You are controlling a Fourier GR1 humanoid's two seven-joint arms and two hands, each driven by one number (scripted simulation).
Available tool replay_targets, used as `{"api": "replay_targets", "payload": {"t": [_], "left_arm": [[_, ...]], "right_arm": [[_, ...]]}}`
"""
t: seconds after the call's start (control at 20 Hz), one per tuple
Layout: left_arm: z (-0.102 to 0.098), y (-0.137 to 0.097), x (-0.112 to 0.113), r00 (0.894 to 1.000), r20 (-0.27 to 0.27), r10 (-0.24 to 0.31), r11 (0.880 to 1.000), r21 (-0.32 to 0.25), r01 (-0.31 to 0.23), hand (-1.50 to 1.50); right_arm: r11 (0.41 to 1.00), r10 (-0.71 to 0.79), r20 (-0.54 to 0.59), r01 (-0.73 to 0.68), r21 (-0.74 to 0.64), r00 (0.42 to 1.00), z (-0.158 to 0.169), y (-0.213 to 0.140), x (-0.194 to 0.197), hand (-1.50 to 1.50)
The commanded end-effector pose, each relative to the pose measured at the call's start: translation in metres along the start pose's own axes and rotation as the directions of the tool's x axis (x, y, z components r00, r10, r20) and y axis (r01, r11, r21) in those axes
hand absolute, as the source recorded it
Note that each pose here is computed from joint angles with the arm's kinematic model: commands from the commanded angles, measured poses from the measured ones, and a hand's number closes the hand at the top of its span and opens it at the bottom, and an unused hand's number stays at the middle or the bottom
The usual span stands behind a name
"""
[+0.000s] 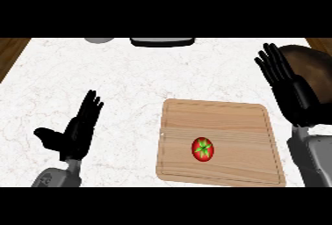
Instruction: Pick the tomato from the cutting board and place it in the pan
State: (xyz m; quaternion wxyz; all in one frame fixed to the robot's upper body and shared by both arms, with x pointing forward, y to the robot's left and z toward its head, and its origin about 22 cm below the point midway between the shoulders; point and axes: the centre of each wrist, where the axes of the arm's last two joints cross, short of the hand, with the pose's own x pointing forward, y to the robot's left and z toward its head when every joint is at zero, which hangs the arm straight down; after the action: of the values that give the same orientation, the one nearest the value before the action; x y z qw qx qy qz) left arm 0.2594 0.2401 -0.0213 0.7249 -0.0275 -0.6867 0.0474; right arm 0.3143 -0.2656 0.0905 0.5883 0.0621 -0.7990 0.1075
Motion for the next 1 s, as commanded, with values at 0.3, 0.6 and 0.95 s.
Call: {"api": "replay_targets", "payload": {"t": [0.3, 0.6, 0.95], "left_arm": [[0.001, -0.026, 0.025, 0.977, 0.175, -0.125, 0.982, -0.12, 0.147, 0.0], [0.001, -0.032, 0.025, 0.974, 0.184, -0.136, 0.981, -0.114, 0.159, 0.0], [0.005, -0.027, 0.028, 0.973, 0.184, -0.136, 0.98, -0.122, 0.16, 0.0]], "right_arm": [[0.903, 0.332, 0.063, -0.336, 0.267, 0.941, -0.012, -0.012, 0.029, 1.5], [0.931, 0.032, 0.005, -0.031, 0.364, 0.999, 0.066, -0.039, -0.03, -1.5], [0.853, 0.28, 0.101, -0.296, 0.431, 0.955, 0.024, -0.042, 0.014, -1.5]]}}
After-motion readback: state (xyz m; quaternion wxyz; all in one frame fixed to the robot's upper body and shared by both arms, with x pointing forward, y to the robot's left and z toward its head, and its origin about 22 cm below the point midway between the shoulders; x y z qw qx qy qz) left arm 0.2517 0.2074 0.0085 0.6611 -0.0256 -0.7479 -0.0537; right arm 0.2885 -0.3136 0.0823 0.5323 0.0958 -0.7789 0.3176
